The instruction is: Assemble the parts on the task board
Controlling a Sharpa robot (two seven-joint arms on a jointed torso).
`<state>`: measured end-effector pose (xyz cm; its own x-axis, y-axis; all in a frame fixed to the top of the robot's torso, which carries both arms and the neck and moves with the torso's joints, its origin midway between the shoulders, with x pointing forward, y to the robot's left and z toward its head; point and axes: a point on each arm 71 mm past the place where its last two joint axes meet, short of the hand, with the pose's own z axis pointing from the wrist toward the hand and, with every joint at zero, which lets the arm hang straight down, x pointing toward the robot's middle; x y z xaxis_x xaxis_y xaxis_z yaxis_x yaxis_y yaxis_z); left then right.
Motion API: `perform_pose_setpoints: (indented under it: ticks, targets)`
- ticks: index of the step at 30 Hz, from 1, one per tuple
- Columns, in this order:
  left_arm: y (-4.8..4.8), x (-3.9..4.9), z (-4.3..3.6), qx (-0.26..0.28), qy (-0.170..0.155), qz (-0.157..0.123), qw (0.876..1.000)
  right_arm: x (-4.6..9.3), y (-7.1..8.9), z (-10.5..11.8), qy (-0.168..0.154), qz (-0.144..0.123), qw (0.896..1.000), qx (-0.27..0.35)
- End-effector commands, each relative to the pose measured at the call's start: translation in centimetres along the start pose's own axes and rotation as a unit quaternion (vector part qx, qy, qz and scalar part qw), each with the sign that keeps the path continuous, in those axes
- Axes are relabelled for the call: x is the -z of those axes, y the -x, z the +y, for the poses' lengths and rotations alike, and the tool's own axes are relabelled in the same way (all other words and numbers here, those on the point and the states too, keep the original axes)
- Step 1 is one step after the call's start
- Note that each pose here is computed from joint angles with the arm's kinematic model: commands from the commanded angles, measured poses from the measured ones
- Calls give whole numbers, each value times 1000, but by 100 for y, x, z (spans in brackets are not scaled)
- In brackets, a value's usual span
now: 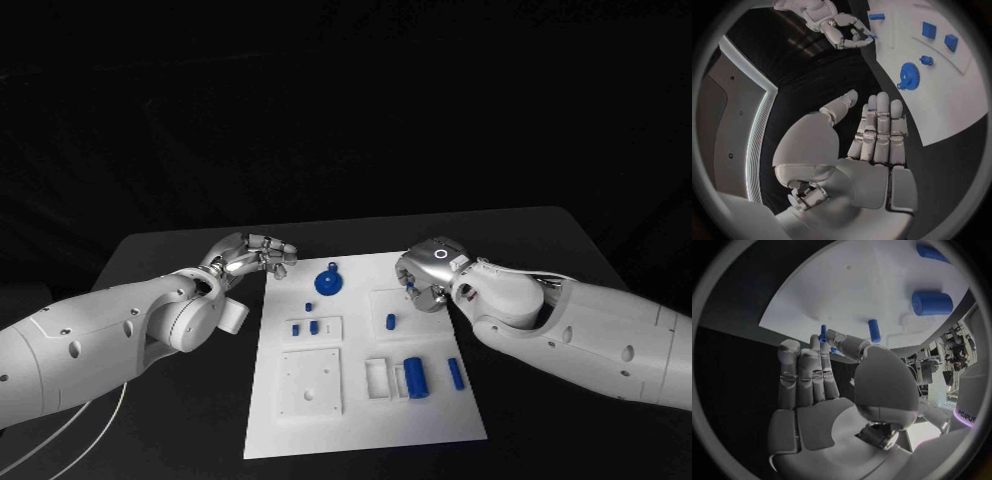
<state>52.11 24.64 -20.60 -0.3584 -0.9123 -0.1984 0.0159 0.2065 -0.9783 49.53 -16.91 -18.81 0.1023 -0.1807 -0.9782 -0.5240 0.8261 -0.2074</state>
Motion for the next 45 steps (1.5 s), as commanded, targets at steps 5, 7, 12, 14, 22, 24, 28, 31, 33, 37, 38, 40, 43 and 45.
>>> perform_pose_setpoints:
  ticks: [5, 7, 12, 14, 22, 24, 28, 31, 33, 37, 38, 40, 43, 45]
  targets:
    - [-46, -22, -22, 7, -4, 7, 1000, -20, 182, 14, -4, -21, 999, -31]
    - [-48, -24, -22, 7, -4, 7, 1000, -16, 221, 30, -1, -27, 999, -33]
    - [-50, -35, -21, 7, -4, 3, 1000, -19, 299, 160, 19, -44, 997, -65]
    - [-58, -44, -22, 6, -4, 1, 1000, -31, 337, 253, 31, -49, 995, -81]
    - [-17, -85, -3, 7, -3, -12, 1000, -65, 417, 736, 92, -56, 989, -99]
    - [6, -103, 6, 9, -1, -18, 1000, -55, 371, 860, 108, -50, 988, -97]
    - [39, -133, 20, 11, 0, -26, 1000, -42, 285, 1055, 132, -39, 986, -94]
    - [58, -161, 19, 12, 0, -31, 999, -31, 181, 1197, 145, -29, 984, -98]
    - [65, -202, -4, 11, -2, -33, 999, -24, 103, 1307, 156, -22, 983, -98]
    - [58, -279, -19, 8, -4, -37, 999, 3, -24, 1523, 176, -7, 979, -101]
    - [54, -289, -19, 8, -4, -37, 999, 8, -41, 1550, 179, -5, 979, -102]
    - [39, -308, -24, 9, -4, -37, 999, 21, -87, 1604, 184, 3, 978, -101]
    - [11, -324, -38, 10, -6, -34, 999, 34, -146, 1639, 188, 11, 977, -95]
    - [-7, -330, -46, 11, -7, -32, 999, 36, -188, 1654, 189, 17, 977, -94]
